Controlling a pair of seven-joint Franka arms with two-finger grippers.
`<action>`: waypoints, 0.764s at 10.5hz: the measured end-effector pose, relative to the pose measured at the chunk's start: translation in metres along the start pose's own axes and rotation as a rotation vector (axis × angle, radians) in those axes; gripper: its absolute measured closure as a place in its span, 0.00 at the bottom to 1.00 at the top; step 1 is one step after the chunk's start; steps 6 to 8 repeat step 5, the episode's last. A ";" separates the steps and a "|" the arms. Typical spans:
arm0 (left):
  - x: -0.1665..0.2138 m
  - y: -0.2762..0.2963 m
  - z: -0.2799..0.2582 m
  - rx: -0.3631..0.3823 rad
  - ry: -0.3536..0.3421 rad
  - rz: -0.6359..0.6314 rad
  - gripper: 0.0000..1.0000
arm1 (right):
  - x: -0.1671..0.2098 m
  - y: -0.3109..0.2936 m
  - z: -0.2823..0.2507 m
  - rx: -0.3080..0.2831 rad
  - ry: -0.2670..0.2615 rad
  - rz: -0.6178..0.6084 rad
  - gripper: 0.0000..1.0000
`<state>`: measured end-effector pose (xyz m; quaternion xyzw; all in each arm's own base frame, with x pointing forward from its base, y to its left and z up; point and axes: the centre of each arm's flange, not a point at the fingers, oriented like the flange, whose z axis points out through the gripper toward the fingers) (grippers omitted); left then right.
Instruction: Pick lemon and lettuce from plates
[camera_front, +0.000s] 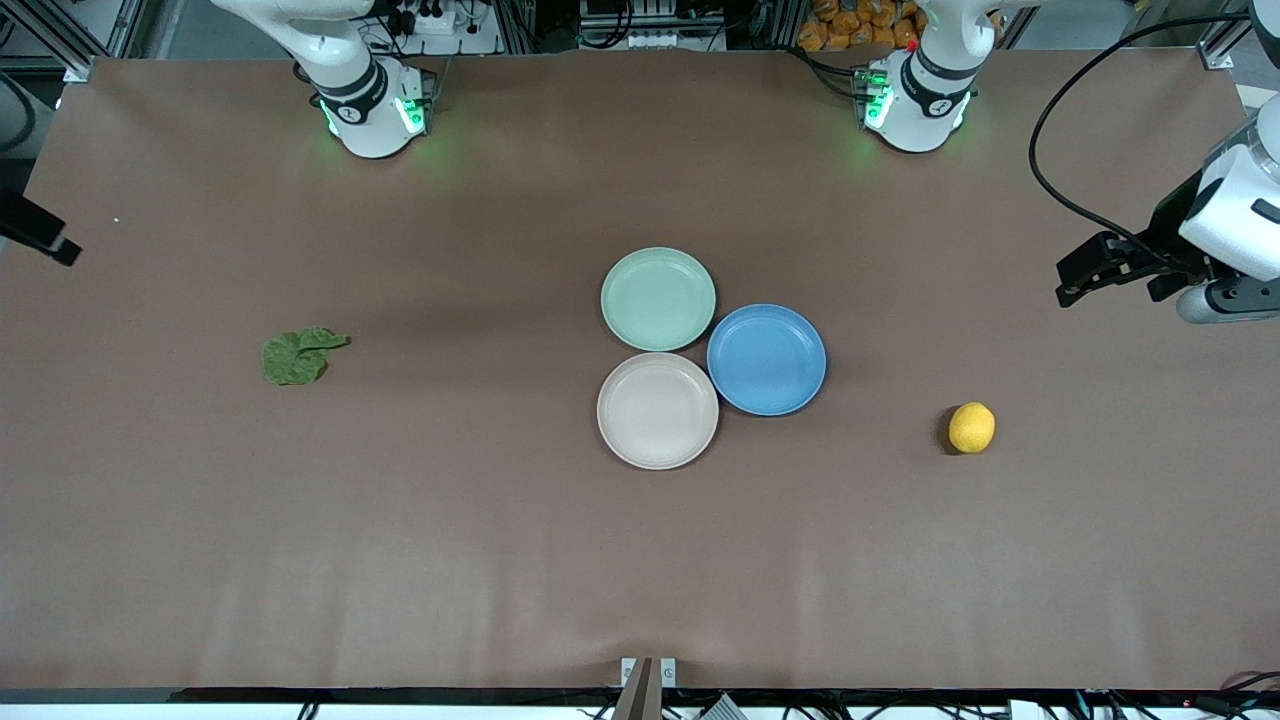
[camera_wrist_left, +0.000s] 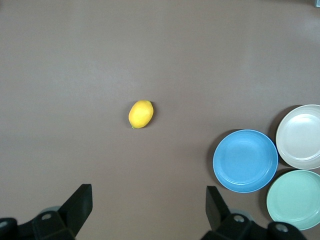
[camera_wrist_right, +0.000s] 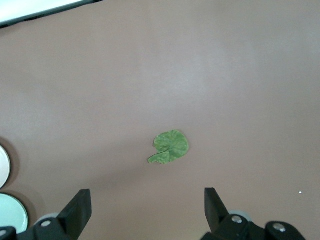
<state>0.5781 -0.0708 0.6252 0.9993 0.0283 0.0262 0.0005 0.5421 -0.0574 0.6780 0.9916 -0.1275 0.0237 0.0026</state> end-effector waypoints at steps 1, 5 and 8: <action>0.000 0.000 0.000 0.000 0.000 -0.001 0.00 | 0.000 0.011 -0.004 0.001 0.008 0.018 0.00; 0.000 -0.001 0.000 0.000 0.000 -0.001 0.00 | -0.003 0.021 -0.009 0.001 0.009 -0.026 0.00; 0.000 -0.001 0.000 0.000 0.000 -0.001 0.00 | -0.003 0.021 -0.009 0.001 0.009 -0.026 0.00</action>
